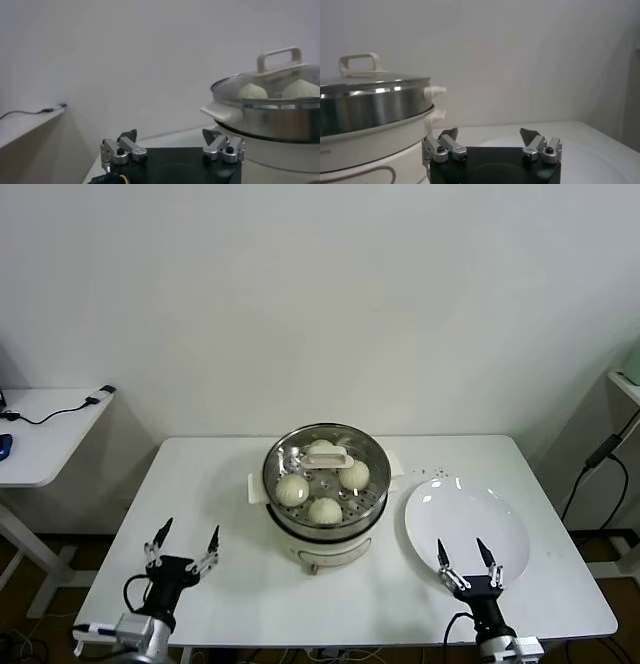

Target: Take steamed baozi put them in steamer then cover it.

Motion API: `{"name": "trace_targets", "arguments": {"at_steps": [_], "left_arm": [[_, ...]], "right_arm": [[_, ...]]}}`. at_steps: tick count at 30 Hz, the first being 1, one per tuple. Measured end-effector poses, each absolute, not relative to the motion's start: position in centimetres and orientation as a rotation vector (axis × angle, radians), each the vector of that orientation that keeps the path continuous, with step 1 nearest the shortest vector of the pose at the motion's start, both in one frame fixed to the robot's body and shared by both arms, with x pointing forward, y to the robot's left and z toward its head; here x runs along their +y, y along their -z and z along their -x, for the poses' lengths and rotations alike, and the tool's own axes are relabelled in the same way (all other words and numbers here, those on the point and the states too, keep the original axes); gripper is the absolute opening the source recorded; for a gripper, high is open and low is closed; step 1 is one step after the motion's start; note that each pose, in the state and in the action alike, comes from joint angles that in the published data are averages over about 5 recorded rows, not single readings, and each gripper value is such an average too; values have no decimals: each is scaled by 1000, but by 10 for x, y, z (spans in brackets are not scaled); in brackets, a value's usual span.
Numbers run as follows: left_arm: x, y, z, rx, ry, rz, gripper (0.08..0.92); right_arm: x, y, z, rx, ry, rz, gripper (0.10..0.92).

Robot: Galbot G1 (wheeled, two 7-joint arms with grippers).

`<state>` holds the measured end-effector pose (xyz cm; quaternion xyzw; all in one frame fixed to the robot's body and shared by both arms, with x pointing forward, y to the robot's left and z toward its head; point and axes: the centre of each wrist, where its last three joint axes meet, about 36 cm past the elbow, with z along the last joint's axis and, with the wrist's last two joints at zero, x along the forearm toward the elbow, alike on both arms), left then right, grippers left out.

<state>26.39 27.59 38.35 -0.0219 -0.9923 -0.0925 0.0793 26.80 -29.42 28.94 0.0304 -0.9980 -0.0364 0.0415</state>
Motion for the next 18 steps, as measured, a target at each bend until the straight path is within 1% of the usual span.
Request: {"name": "trace_targets", "arguments": {"at_steps": [7, 18], "left_arm": [[279, -382, -243, -2970, 198, 82, 823], [276, -385, -231, -2975, 133, 113, 823]], "right_arm": [[-292, -293, -262, -3032, 79, -113, 823], [-296, -299, -257, -3017, 35, -102, 823]]}}
